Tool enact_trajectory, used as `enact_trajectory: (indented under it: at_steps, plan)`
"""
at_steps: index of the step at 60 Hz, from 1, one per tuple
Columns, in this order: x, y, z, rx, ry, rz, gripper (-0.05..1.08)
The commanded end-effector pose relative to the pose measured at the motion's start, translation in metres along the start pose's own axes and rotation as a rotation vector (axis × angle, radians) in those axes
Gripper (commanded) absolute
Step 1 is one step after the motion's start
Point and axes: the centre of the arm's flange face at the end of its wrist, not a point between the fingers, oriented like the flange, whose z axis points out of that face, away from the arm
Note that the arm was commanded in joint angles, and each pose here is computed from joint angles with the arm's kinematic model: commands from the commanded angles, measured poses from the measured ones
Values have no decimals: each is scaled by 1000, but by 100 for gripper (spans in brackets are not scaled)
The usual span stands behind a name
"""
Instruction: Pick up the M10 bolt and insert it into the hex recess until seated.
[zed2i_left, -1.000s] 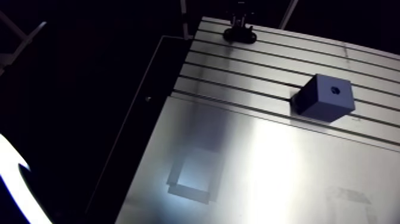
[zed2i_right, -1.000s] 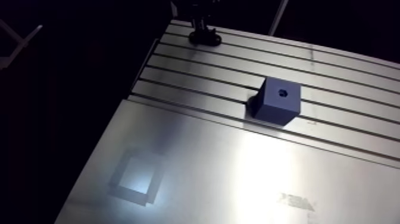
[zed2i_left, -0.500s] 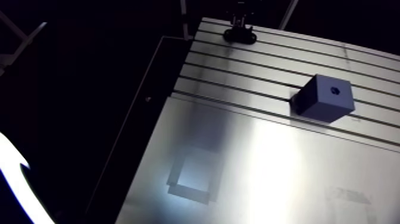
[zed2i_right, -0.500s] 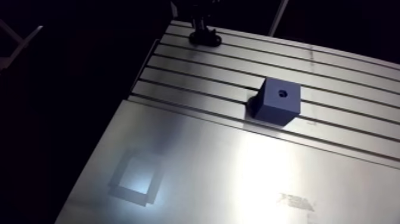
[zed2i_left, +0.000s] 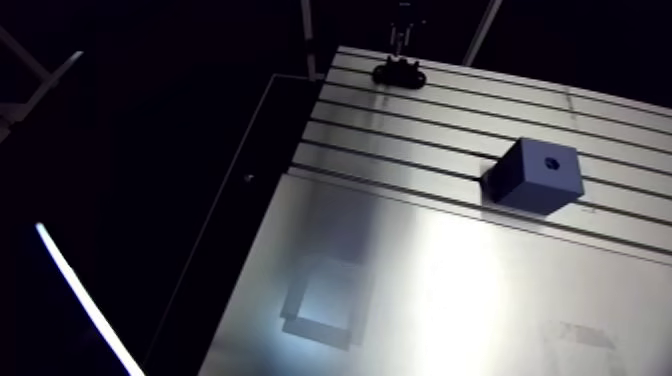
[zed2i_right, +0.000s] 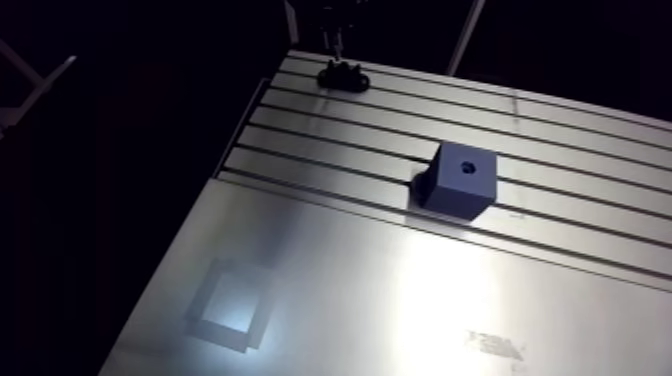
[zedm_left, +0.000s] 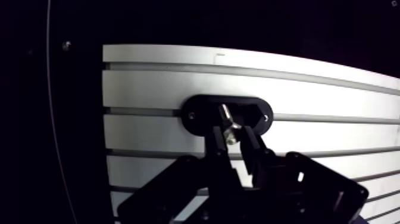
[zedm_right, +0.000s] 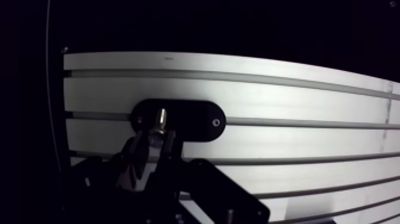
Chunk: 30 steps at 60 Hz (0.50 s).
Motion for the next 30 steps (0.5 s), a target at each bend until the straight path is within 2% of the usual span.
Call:
enact_trajectory:
  at_steps: [1, 9, 22, 27, 30]
  plan:
    - [3, 11, -27, 0, 15, 14, 82]
    - [6, 20, -52, 0, 18, 23, 84]
    - [-1, 30, -87, 6, -15, 1, 86]
    - [-3, 31, -113, 17, -15, -31, 87]
    - [-6, 32, -128, 23, -30, -58, 88]
